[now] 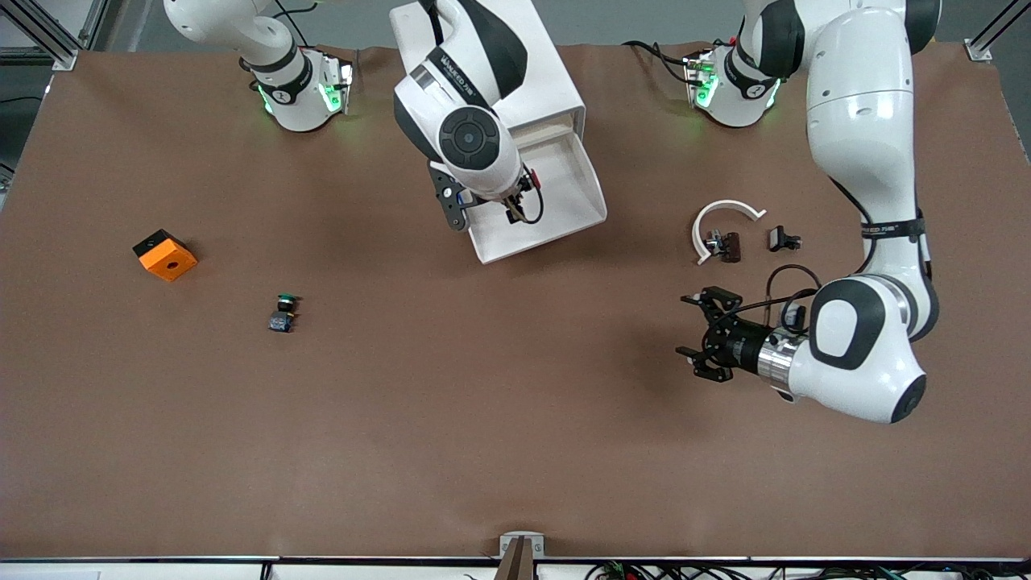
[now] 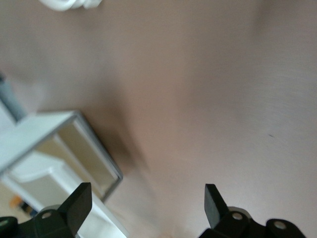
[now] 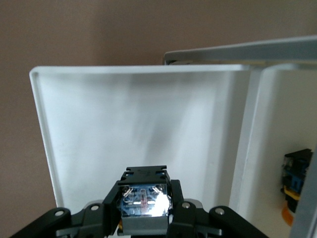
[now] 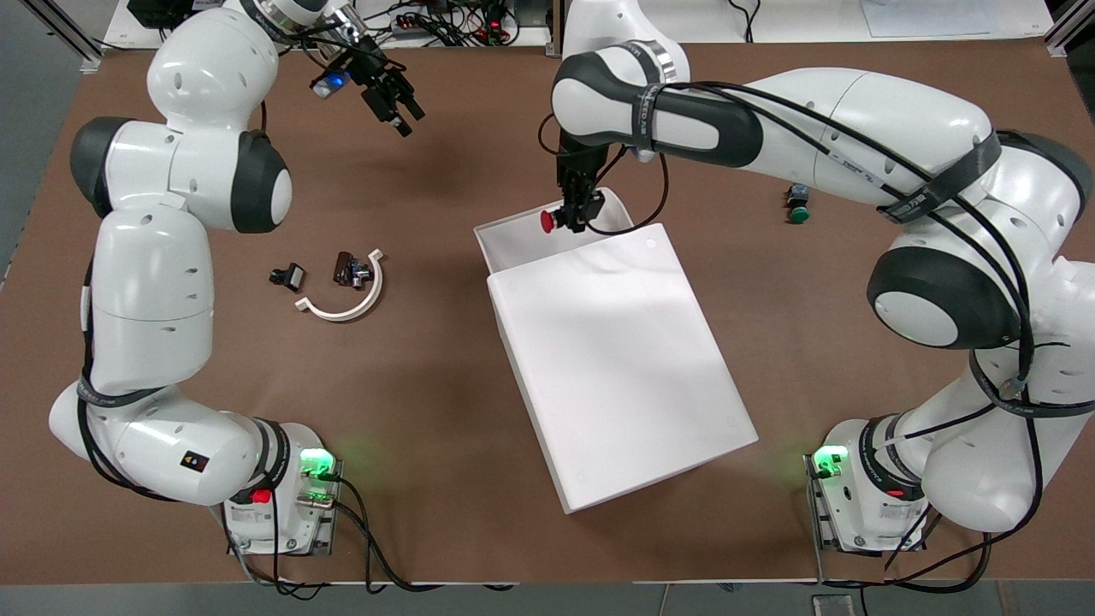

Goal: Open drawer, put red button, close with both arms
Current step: 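Release the drawer with the left gripper while the right gripper carries the button over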

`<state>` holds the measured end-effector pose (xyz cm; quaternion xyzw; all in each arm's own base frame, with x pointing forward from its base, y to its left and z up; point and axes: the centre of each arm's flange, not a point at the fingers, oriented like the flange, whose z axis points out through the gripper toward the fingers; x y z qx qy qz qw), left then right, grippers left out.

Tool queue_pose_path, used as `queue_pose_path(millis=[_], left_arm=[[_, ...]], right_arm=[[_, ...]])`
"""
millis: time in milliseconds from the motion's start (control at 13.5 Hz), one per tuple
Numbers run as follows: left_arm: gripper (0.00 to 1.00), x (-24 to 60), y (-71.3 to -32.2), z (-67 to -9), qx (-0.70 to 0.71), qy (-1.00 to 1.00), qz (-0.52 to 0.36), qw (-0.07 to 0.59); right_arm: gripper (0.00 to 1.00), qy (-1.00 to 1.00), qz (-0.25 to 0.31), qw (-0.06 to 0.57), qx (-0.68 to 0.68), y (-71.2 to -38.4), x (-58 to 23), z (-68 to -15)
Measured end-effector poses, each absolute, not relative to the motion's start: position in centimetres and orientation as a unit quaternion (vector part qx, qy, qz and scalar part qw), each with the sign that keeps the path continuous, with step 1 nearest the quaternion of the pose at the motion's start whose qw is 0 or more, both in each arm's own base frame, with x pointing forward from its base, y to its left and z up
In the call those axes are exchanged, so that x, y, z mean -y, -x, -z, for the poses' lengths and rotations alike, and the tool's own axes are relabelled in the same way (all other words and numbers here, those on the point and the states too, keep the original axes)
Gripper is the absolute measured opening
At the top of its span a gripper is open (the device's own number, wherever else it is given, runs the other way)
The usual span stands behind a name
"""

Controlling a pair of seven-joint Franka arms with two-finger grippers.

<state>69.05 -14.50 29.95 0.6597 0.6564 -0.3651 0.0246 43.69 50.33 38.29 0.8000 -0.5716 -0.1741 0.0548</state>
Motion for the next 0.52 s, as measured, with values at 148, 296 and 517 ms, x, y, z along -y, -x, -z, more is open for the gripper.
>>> queue_pose_path(millis=[148,296,517], left_arm=[[1.00,14.0,-69.3,-31.5,-0.593,-0.738,0.318,0.042],[1.00,15.2,-69.3,-33.6,-0.541,-0.799,0.259,0.035],[1.00,18.8,-68.2,-37.1,-0.454,-0.867,0.203,0.039]], right_arm=[[0.42,-0.800,0.170,0.053,0.573,-43.2,-51.3,-37.1],[0.42,-0.800,0.168,0.061,0.573,-42.9,-51.8,-35.6],[0.42,-0.798,0.168,0.072,0.574,-43.0,-51.8,-34.0]])
